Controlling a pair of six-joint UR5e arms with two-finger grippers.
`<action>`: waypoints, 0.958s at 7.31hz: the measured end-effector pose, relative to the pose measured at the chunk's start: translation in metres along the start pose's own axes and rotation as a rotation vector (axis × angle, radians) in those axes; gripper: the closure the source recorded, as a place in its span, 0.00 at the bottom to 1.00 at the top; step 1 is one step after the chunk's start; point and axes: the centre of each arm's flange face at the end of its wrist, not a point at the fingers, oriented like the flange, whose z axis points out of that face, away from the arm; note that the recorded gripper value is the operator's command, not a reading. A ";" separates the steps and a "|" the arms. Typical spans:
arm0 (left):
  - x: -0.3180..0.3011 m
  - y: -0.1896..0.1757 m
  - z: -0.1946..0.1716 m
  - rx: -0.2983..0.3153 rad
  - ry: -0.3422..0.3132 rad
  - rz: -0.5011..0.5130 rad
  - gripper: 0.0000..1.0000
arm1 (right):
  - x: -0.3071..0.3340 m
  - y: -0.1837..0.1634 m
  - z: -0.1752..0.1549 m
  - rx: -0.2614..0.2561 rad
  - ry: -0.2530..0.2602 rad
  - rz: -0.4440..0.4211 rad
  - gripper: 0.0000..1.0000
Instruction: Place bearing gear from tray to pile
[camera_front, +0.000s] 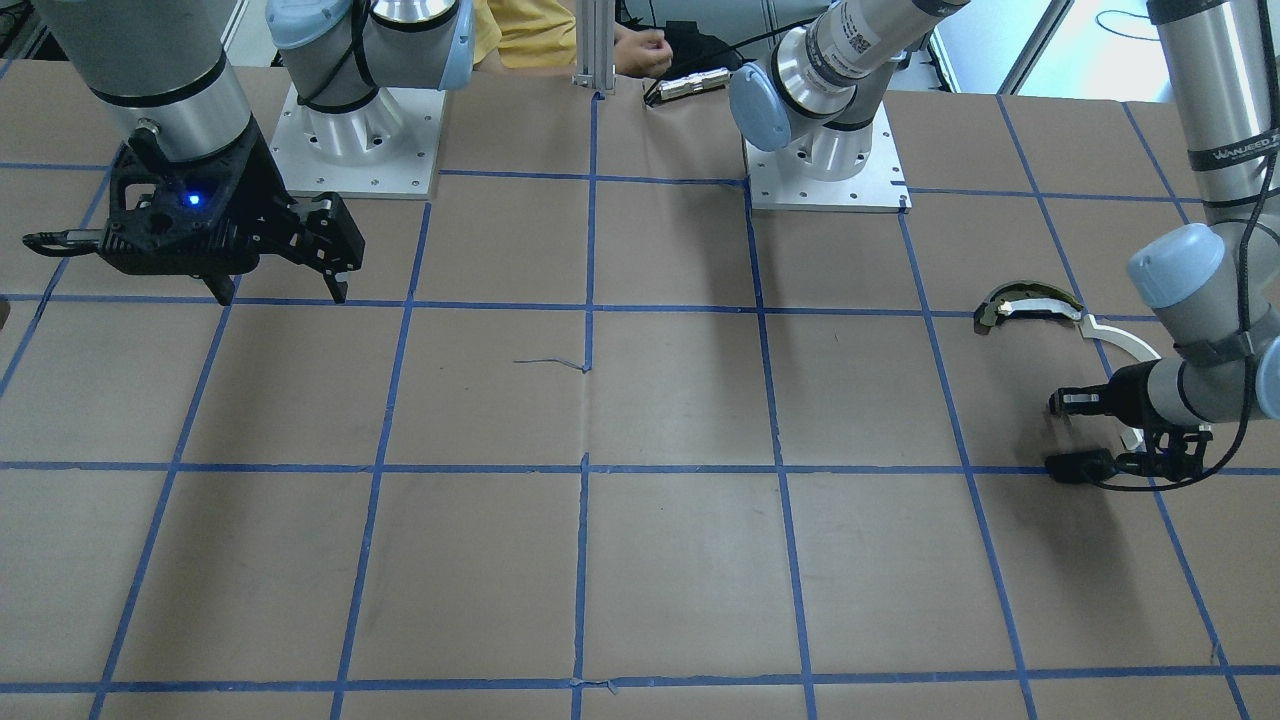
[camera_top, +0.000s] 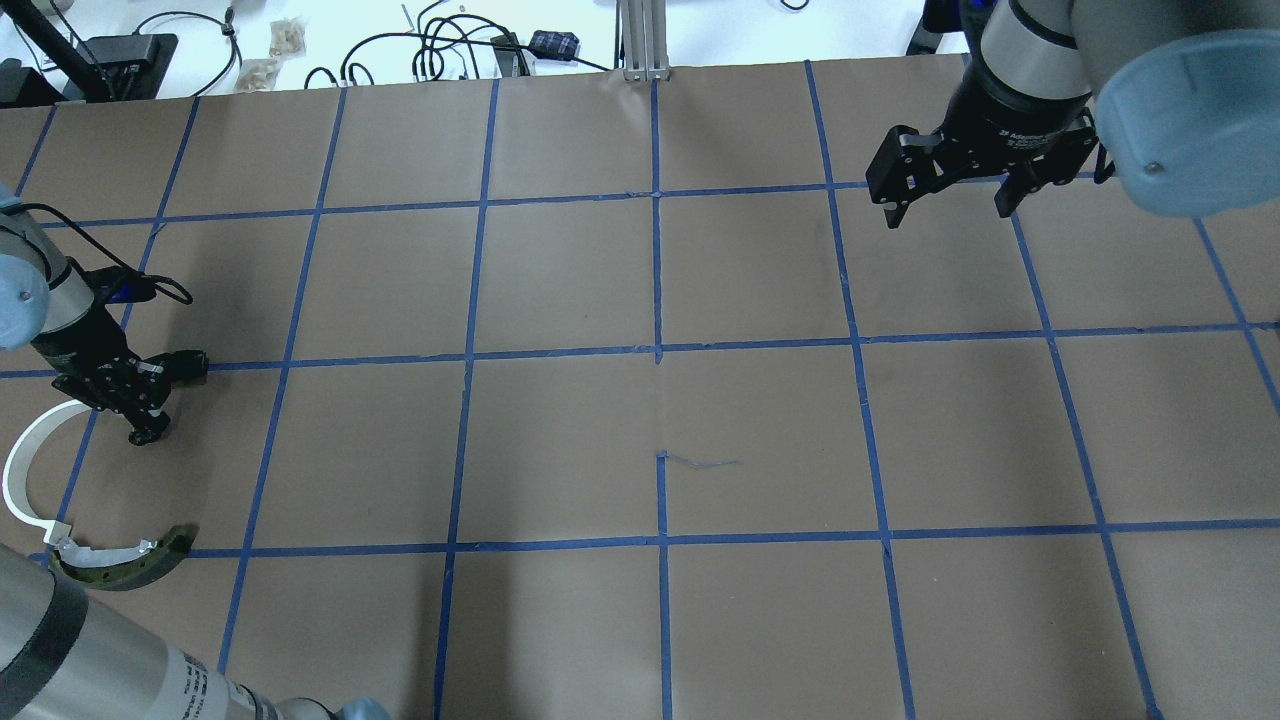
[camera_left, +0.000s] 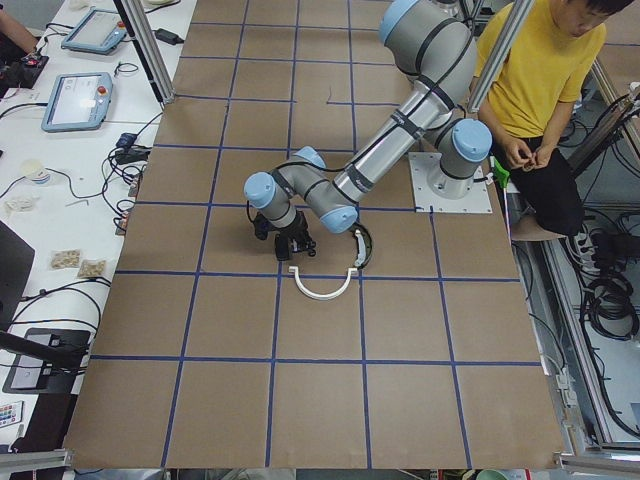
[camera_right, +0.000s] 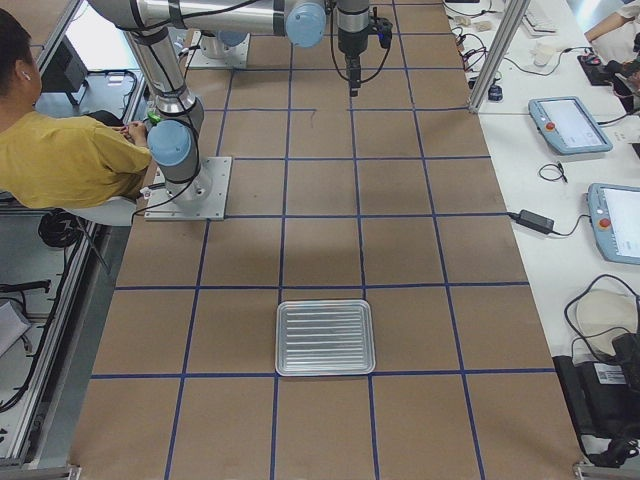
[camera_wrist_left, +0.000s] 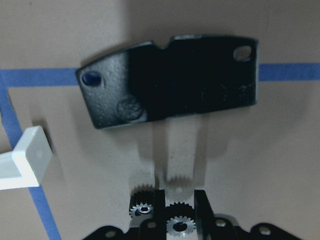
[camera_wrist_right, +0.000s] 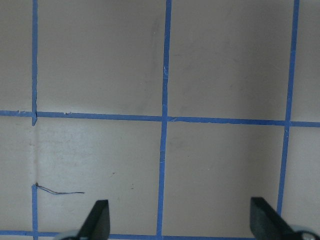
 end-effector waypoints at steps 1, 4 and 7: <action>0.000 0.000 0.000 0.000 -0.001 -0.002 0.34 | 0.000 0.000 0.000 0.000 0.000 0.000 0.00; 0.001 0.002 -0.002 -0.006 -0.001 -0.002 0.19 | 0.000 0.000 0.000 0.000 0.000 0.000 0.00; 0.011 0.002 -0.017 0.000 -0.011 0.002 0.00 | 0.000 0.000 0.000 0.000 0.000 -0.001 0.00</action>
